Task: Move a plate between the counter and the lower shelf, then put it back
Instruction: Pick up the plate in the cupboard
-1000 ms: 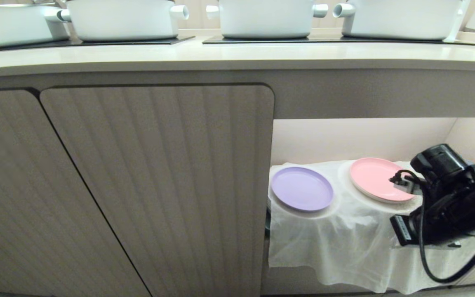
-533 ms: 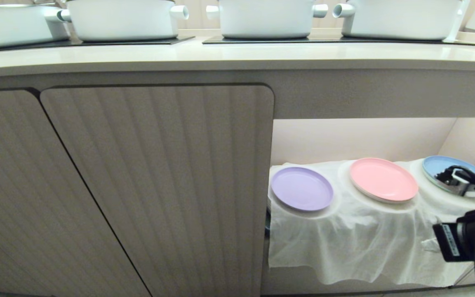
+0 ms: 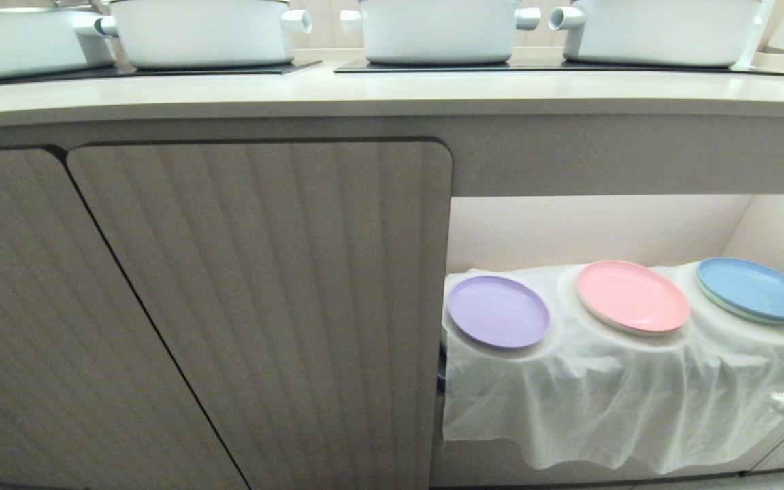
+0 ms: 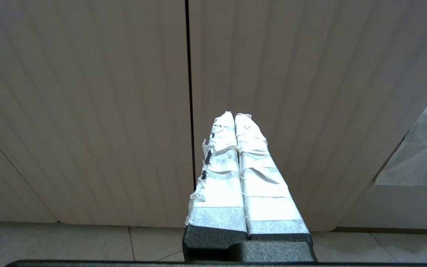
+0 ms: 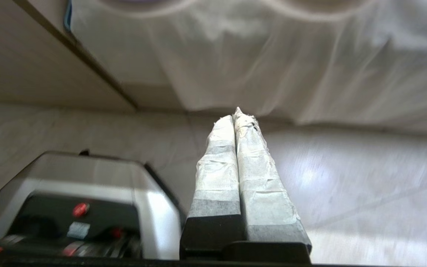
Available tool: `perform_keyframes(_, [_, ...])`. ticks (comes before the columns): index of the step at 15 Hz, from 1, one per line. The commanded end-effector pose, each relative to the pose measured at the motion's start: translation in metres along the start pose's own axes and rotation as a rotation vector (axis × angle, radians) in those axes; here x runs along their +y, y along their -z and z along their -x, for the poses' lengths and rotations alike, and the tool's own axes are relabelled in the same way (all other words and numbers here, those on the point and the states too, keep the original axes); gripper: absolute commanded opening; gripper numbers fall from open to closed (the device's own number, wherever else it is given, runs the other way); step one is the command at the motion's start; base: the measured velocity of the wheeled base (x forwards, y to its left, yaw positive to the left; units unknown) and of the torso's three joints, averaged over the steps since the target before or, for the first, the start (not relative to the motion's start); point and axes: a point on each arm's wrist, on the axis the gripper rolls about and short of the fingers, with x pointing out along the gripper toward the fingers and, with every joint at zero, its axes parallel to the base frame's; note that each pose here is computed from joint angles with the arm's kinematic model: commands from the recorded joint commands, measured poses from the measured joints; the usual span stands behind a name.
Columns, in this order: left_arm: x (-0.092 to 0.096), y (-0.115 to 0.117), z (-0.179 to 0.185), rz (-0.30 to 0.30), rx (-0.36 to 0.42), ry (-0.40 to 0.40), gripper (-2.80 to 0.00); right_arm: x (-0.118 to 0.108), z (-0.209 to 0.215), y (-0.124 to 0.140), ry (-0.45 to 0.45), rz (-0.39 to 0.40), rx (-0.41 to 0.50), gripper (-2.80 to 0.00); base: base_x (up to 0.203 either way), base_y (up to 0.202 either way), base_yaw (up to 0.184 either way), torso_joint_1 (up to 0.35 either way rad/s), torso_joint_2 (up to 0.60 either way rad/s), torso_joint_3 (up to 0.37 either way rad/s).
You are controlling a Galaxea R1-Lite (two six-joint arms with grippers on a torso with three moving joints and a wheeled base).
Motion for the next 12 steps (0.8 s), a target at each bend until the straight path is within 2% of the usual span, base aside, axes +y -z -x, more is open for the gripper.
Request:
perform_keyframes(1, [0.000,0.000,0.000,0.001,0.000,-0.002,-2.80,-0.004,0.021,0.027,-0.018,0.027,-0.224,-2.80,0.000,0.000,0.000,0.000,0.00,0.000])
perform_keyframes(3, [0.000,0.000,0.000,0.001,0.000,-0.002,-2.80,-0.004,0.032,0.046,-0.041,0.061,-0.345,-2.80,0.000,0.000,0.000,0.000,0.00,0.000])
perform_keyframes(8, [0.000,0.000,0.000,0.001,0.000,-0.001,-2.80,0.001,0.041,0.102,0.005,0.098,-0.478,-2.80,0.000,0.000,0.000,0.000,0.00,0.000])
perform_keyframes(12, [0.000,0.000,0.000,0.001,0.000,-0.001,-2.80,0.000,0.025,0.129,0.087,0.136,-0.464,-2.80,0.000,0.000,0.000,0.000,0.00,0.000])
